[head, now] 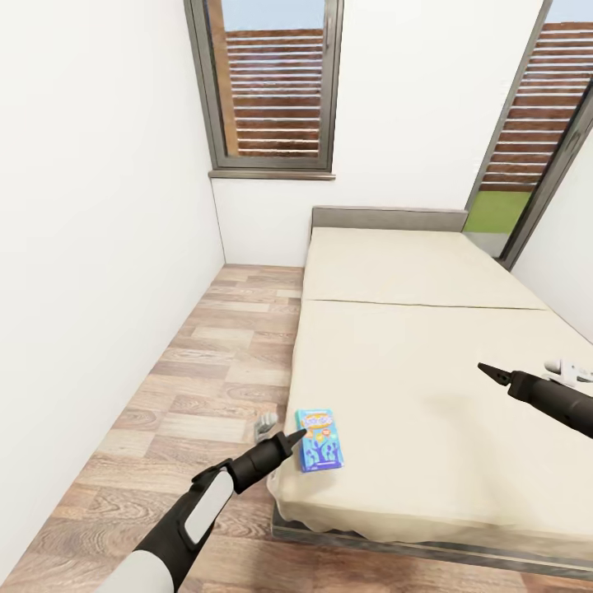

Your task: Put all the toys in the child's room - the three board games (two on the bed and one on the table), the two jigsaw puzzles on the table, and the tennis ball on the table - inside the toy box on the table in the child's room.

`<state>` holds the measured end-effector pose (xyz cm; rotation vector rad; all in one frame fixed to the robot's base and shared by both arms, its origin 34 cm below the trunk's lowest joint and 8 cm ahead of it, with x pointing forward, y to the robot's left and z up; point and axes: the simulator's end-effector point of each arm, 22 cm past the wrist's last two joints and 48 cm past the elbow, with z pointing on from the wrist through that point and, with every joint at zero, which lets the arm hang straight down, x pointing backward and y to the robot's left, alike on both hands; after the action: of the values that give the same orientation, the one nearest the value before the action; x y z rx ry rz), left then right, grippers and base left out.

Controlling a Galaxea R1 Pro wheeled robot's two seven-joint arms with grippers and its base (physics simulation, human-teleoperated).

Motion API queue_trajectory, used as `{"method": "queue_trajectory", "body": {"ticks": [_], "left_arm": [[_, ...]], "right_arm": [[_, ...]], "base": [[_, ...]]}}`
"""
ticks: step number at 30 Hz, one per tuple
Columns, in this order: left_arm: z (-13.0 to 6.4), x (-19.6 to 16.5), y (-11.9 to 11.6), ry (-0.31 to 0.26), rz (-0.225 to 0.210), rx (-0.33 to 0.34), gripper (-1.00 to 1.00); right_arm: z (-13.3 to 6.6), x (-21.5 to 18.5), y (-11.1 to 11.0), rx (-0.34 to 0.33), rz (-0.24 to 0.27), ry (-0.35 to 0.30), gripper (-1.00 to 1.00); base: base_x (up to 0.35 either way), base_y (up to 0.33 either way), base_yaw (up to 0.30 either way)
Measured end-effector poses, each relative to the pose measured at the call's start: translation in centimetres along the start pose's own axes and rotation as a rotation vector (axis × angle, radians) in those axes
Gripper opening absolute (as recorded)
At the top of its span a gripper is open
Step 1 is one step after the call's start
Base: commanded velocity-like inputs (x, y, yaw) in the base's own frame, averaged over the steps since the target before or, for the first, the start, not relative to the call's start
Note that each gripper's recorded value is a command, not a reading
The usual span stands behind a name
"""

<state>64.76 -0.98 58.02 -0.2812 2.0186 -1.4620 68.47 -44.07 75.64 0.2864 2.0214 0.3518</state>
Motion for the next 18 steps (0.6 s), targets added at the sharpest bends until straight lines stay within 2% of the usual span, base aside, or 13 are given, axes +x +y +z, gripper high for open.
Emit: {"method": "queue_trajectory", "body": {"ticks": [18], "left_arm": [[-0.1, 0.2, -2.0, 0.004, 0.033, 0.043, -1.0]], "right_arm": [[-0.1, 0.0, -0.2, 0.004, 0.003, 0.0, 1.0]], "base": [[0.0, 0.0, 0.0]]}}
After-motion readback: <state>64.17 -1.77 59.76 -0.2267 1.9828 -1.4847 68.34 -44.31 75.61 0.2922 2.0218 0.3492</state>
